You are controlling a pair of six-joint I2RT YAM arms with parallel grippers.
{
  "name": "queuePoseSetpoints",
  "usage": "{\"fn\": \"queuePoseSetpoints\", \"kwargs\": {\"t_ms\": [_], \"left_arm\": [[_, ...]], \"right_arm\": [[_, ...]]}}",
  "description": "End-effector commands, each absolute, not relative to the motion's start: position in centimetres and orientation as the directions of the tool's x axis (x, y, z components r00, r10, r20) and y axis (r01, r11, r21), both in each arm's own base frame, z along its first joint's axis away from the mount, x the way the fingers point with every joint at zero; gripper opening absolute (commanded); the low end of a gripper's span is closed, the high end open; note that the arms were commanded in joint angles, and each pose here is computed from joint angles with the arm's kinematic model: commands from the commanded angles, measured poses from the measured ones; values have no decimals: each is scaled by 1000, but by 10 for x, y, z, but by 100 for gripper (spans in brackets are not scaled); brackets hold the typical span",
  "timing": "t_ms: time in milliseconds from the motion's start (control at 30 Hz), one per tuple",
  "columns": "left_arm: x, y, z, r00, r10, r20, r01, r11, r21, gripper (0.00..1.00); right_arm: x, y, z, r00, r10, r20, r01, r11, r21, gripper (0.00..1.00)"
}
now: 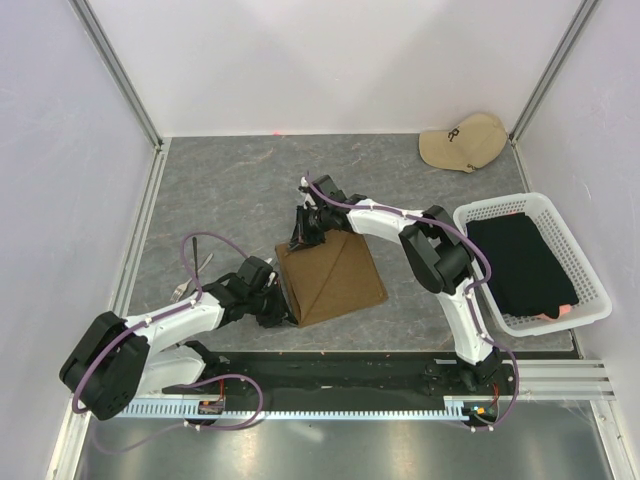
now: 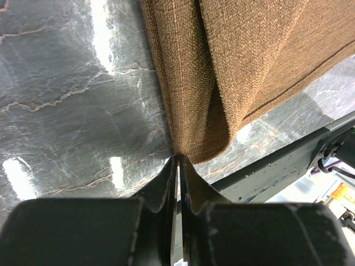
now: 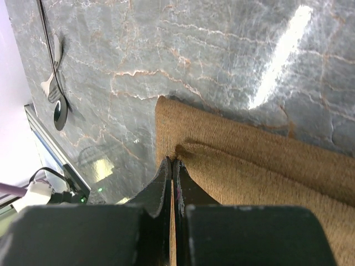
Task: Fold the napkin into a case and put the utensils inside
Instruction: Fold the top corner of the square-folded napkin at the center of the board.
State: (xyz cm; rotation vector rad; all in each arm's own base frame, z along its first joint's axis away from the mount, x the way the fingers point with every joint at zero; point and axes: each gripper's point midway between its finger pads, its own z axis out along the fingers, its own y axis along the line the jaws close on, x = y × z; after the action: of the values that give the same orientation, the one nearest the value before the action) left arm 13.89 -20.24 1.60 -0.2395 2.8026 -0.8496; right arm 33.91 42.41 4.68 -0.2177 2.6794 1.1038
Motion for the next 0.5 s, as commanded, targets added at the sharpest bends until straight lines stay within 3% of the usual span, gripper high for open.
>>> {"fn": "queuePoseSetpoints", "kwargs": {"t_ms": [0,267,467], "left_arm": [[145,-203,16,-959,-238,-155,-113,821,-560,9],[143,-202,14,-961,-234,-150,-115,825,-553,9],[146,-202,17,-957,-239,-163,-111,824,-555,9]], "right_arm": [[349,441,61,-953,-42,-301,-253,662,705,2],[354,446,59,-955,-36,-294,-244,658,712,5],[355,452,58,-959,-42,-281,-241,642,728,14]]}}
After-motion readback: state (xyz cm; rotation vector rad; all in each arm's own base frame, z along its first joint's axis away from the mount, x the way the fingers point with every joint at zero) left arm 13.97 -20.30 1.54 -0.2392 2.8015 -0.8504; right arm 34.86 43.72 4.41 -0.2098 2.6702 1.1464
